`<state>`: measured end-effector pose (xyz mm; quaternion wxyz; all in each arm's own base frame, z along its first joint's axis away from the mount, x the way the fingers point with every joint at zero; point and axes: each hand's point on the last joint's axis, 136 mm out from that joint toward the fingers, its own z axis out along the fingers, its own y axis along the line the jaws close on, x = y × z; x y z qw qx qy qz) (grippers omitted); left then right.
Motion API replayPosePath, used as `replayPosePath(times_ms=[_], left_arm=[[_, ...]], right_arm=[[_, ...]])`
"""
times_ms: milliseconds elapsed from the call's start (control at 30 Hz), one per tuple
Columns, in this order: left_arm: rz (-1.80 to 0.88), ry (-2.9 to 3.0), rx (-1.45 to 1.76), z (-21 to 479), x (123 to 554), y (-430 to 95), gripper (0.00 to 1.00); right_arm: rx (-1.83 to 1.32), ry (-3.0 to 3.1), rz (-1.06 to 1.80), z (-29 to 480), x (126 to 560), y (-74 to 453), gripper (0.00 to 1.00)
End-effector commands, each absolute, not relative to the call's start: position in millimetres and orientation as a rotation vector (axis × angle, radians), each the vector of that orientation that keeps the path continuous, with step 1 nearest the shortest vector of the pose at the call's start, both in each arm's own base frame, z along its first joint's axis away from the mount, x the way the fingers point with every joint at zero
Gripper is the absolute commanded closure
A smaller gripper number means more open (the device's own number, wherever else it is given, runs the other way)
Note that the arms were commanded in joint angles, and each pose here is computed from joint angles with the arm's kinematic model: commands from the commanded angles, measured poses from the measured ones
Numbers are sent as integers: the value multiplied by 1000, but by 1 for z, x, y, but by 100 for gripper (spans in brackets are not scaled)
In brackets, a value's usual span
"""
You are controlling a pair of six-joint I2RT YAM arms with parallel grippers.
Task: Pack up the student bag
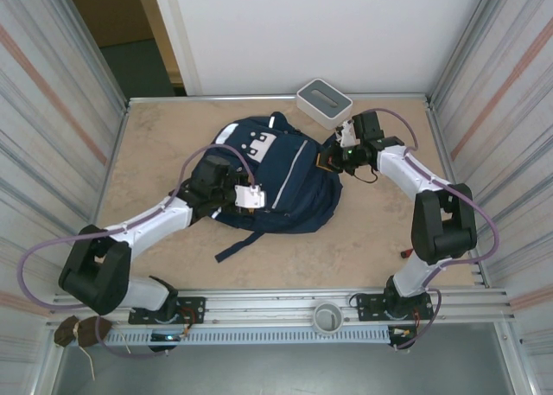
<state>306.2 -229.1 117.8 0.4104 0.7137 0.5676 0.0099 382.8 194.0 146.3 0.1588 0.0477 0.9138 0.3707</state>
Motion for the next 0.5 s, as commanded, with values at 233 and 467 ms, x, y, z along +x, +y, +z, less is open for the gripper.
replayPosePath(times_ms=[233,467], left_arm=[[-10,1365,1892,111,291,-228,36],[-21,1357,1899,106,298,-233,41]], right_arm=[[52,2568,1127,168,394,201,99],[55,2570,1139,168,395,202,99]])
